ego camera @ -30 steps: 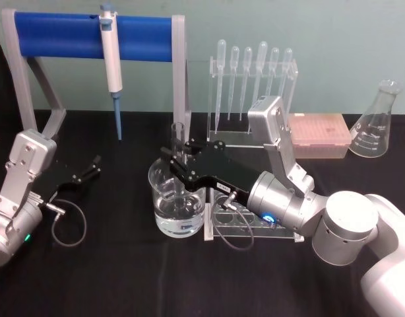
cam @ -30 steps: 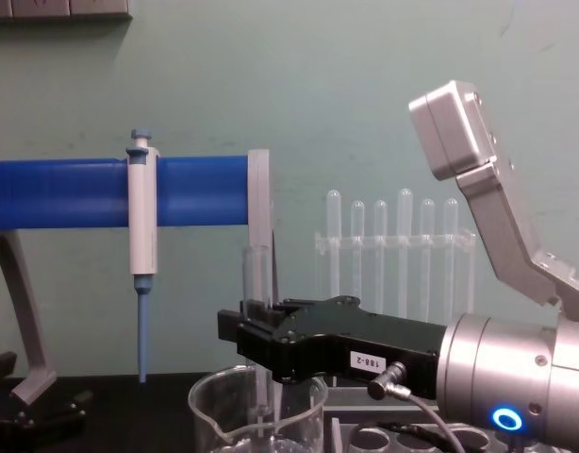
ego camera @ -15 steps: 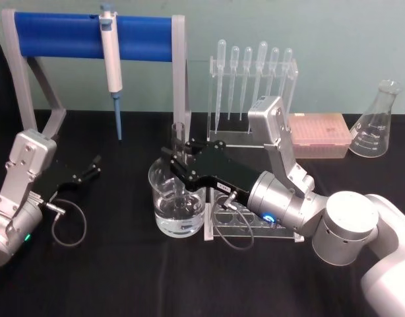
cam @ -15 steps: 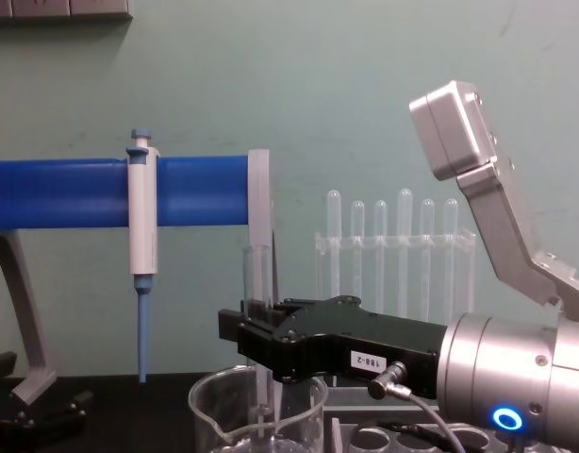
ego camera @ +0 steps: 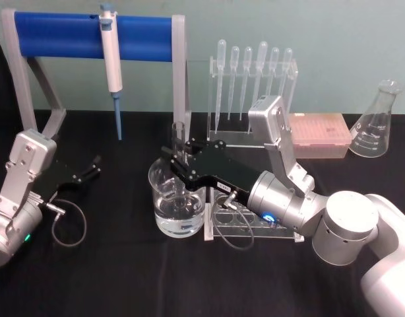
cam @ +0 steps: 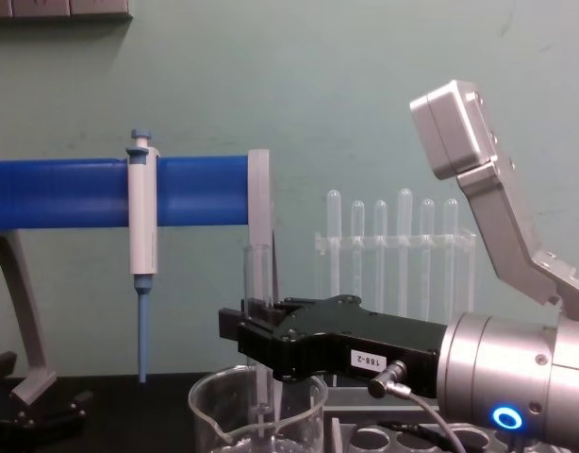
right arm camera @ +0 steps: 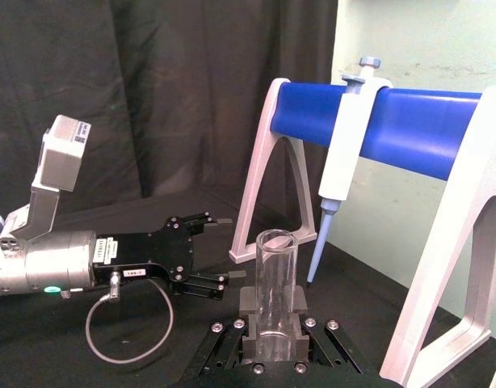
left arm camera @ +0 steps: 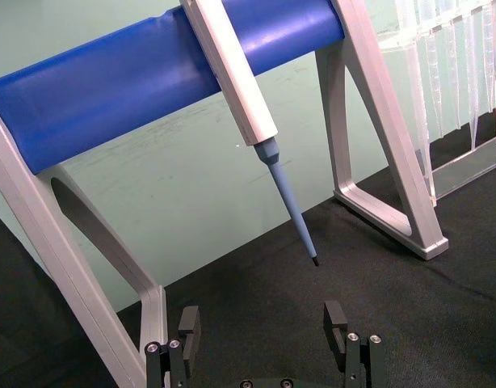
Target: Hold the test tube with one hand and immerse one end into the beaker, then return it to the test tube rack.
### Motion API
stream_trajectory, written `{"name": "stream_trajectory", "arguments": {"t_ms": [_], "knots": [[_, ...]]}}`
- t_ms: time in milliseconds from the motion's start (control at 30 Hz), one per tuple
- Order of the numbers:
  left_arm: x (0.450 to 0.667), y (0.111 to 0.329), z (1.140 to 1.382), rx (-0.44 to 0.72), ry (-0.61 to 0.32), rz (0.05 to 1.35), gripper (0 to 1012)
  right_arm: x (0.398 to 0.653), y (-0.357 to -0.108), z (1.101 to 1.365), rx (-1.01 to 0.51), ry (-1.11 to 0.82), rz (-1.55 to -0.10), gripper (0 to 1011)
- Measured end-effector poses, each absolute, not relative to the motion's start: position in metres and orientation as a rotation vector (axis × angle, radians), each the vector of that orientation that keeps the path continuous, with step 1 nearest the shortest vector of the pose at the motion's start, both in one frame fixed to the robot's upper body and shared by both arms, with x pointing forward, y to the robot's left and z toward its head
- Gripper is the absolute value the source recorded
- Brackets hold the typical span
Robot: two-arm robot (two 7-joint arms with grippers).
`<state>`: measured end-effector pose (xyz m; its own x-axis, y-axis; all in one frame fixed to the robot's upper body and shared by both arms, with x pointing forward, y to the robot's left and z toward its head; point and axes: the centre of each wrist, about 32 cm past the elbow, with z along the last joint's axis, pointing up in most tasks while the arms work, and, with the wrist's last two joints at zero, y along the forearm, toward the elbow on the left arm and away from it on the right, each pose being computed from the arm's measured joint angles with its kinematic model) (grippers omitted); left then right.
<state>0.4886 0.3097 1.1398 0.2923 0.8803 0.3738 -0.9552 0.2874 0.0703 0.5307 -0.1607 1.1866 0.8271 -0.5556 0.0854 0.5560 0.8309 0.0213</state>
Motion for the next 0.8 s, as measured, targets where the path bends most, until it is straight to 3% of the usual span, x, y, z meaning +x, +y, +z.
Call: {"name": "stream_trajectory", "arguments": {"t_ms": [800], "knots": [[0.4886, 0.3097, 1.1398, 0.305, -0.285, 1.248, 1000, 0.5307, -0.1607, 1.1865, -0.004, -0.089, -0.59, 238]]}}
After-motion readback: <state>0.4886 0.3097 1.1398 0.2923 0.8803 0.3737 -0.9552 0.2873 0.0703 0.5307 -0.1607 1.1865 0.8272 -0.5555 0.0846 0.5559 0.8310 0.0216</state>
